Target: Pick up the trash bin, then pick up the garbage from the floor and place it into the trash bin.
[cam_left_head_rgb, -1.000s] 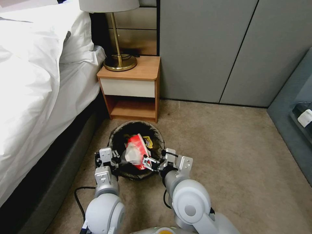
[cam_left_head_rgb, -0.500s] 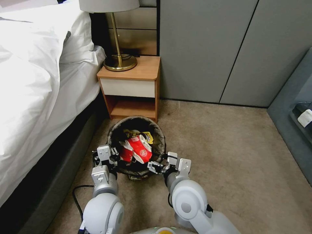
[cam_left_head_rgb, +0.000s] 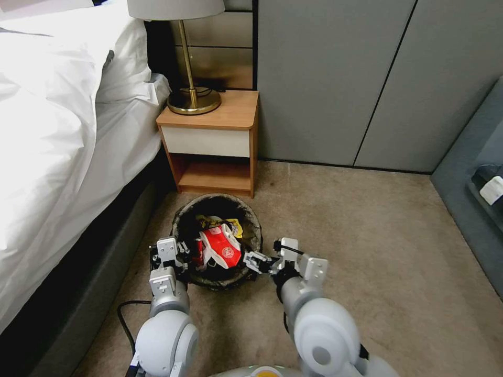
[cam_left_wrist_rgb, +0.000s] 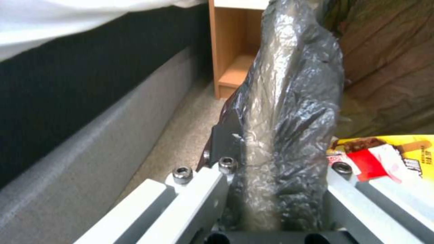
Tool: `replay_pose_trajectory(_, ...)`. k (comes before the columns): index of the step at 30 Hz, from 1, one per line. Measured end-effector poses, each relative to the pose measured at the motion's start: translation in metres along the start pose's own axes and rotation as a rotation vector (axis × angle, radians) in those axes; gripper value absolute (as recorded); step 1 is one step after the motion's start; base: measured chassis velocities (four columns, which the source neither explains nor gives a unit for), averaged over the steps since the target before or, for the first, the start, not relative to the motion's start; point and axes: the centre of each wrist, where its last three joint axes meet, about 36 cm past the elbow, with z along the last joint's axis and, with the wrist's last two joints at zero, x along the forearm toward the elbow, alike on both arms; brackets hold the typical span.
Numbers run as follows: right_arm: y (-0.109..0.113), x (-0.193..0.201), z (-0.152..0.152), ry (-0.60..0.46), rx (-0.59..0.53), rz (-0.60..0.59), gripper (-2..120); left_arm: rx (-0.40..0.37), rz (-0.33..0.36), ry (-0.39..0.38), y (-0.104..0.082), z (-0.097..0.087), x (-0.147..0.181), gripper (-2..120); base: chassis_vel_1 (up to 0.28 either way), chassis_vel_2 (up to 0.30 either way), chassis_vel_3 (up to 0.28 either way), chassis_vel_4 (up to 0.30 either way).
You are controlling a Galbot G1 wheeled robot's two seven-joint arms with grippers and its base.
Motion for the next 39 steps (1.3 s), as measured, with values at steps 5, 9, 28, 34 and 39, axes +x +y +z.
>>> replay_pose_trajectory(5,-0.012,0.003,0.004,-0.214,0.077,0.029,100,-0.004,-0.008,0.008,0.001,0.003,-0.003,0,0.0,0.0,0.0,0.0)
replay_pose_trajectory(9,-0.032,-0.002,0.013,-0.518,0.241,0.037,100,-0.004,-0.011,0.009,0.002,0.003,-0.004,0,0.0,0.0,0.0,0.0)
replay_pose_trajectory(28,-0.123,-0.025,0.06,-0.778,0.47,0.167,100,0.005,-0.009,0.018,0.005,0.002,-0.002,0,0.0,0.0,0.0,0.0)
replay_pose_trajectory(34,-0.124,-0.032,0.061,-0.777,0.46,0.172,100,0.007,-0.005,0.016,0.004,0.002,-0.001,0,0.0,0.0,0.0,0.0)
replay_pose_trajectory(39,-0.122,-0.034,0.063,-0.772,0.452,0.161,100,0.007,-0.005,0.015,0.004,0.001,-0.001,0,0.0,0.0,0.0,0.0)
